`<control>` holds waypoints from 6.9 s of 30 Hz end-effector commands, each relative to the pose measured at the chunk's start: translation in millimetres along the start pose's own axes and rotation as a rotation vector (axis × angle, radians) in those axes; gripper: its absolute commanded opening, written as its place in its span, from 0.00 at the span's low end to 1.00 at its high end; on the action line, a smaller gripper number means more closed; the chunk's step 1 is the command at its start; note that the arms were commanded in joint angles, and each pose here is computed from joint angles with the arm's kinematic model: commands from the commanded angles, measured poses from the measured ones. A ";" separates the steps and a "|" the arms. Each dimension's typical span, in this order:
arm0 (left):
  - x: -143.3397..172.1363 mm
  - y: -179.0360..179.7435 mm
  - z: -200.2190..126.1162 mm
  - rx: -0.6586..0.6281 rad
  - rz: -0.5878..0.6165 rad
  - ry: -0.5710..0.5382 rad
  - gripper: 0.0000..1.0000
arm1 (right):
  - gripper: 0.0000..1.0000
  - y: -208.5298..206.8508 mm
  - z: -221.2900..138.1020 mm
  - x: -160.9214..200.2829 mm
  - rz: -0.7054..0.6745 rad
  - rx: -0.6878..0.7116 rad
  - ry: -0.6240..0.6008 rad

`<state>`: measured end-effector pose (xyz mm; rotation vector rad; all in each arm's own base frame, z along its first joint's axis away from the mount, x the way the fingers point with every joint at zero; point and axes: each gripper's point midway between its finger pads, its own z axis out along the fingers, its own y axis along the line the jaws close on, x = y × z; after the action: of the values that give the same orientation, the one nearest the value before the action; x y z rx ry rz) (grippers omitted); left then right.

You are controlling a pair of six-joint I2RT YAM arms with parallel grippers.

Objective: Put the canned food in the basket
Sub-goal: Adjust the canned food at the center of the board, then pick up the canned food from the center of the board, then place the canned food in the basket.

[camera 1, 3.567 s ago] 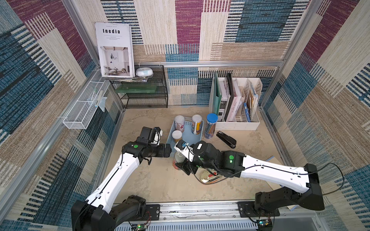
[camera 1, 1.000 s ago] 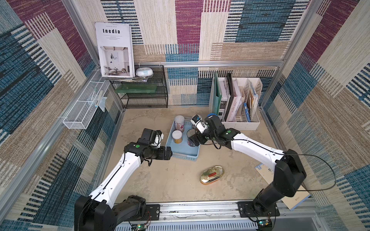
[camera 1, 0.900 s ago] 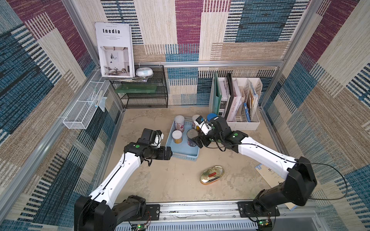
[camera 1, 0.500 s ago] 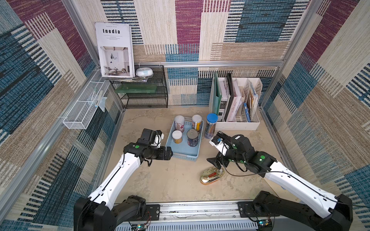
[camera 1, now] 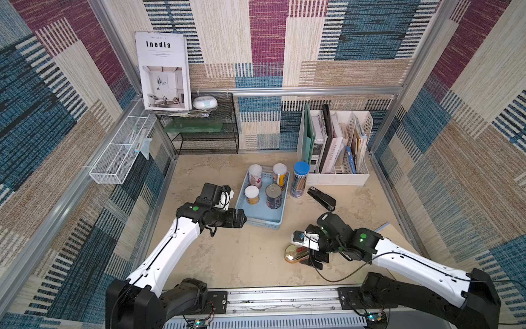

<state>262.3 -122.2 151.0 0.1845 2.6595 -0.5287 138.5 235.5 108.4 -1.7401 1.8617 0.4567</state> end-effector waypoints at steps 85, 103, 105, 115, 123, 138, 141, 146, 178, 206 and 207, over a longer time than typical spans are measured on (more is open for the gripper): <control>-6.5 -3.0 1.6 0.031 0.010 -0.004 0.99 | 0.49 -25.4 61.2 -5.0 -0.143 -0.078 0.216; -6.9 -3.1 3.9 0.039 0.002 0.005 0.99 | 0.99 -19.8 67.3 24.8 -0.182 -0.104 0.310; -6.9 -2.7 3.8 0.040 0.001 0.004 0.99 | 0.99 -19.9 69.5 32.9 -0.176 -0.112 0.339; -7.4 -2.1 3.4 0.040 -0.001 0.003 0.99 | 0.97 -32.9 79.7 45.8 -0.151 -0.104 0.382; -8.1 -1.6 3.1 0.039 -0.001 0.001 0.99 | 0.76 -36.1 76.1 41.5 -0.137 -0.076 0.365; -8.2 -0.7 2.7 0.041 -0.005 0.000 0.99 | 0.50 -29.7 71.4 21.9 -0.090 -0.115 0.292; -8.5 -0.6 2.6 0.041 -0.007 -0.001 0.99 | 0.48 -30.1 69.3 12.1 -0.074 -0.115 0.256; -8.9 -0.2 2.3 0.040 -0.007 -0.004 0.99 | 0.44 -34.1 61.3 -10.3 -0.049 -0.107 0.190; -11.2 9.0 0.1 0.034 -0.054 -0.014 0.99 | 0.47 -117.4 65.4 -115.0 0.019 -0.053 0.220; -11.6 9.5 0.2 0.043 -0.063 -0.014 0.99 | 0.45 -151.3 133.8 -97.2 0.095 -0.111 0.254; -11.8 9.2 -0.1 0.045 -0.063 -0.015 0.99 | 0.45 -150.3 136.0 -96.1 0.099 -0.116 0.256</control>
<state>273.6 -112.6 151.1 0.1057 2.6566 -0.5894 309.4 366.3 74.1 -1.8716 2.1755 0.3494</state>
